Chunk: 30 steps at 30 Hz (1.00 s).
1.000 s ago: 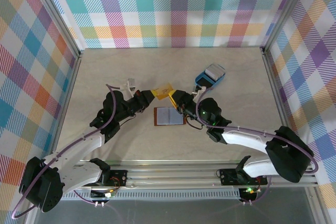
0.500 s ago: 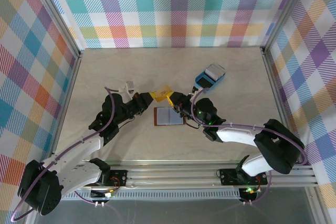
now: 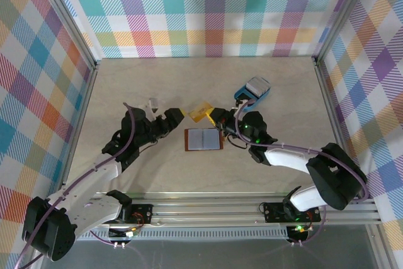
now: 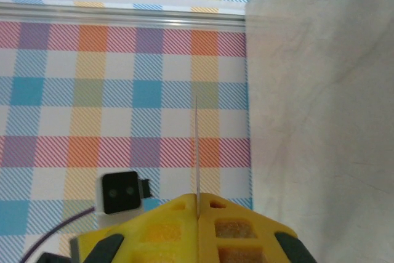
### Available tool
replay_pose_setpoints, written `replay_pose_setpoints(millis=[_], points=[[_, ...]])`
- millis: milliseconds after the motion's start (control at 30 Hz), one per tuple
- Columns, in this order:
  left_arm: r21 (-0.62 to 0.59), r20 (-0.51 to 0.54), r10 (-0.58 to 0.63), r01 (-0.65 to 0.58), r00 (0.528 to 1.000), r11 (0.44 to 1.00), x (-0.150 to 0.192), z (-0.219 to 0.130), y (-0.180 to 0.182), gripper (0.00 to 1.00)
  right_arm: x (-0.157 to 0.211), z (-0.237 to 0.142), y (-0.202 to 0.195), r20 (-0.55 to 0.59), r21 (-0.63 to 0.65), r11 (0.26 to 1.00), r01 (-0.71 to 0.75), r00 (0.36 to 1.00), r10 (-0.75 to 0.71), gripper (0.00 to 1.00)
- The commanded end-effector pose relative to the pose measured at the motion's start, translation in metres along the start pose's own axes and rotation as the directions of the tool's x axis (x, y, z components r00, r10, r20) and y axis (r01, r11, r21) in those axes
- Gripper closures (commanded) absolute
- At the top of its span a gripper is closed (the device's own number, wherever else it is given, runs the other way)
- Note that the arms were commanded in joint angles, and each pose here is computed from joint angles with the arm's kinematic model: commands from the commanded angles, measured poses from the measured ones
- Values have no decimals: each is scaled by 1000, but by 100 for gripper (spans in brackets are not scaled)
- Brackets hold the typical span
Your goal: Put the credit cards into the card holder
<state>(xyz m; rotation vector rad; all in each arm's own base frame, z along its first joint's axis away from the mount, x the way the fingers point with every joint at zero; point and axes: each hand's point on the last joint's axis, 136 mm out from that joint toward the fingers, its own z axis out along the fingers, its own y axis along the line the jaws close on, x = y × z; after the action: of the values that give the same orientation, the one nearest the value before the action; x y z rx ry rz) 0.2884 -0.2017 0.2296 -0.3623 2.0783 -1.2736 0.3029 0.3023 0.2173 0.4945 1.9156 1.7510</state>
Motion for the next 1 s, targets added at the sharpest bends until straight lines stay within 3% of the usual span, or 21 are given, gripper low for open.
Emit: replay_pose_setpoints(millis=[0,200,400,733,967], points=[[-3,-39,73,-73,997,997,-6,-8,-7,23,13,-3,15,-137,-2,998,60,989,-60,100],[1,-152,79,-80,985,997,-7,12,-1,22,20,-16,18,-281,54,983,173,948,-152,100],[85,-230,142,-126,963,988,1,25,-1,25,26,-23,12,-376,51,978,204,911,-171,100],[242,-288,232,-164,929,956,-11,12,-28,25,33,-10,24,-467,-46,988,147,871,-151,100],[254,-329,176,-93,928,963,-30,27,-34,29,37,-15,30,-508,-12,978,207,841,-184,100]])
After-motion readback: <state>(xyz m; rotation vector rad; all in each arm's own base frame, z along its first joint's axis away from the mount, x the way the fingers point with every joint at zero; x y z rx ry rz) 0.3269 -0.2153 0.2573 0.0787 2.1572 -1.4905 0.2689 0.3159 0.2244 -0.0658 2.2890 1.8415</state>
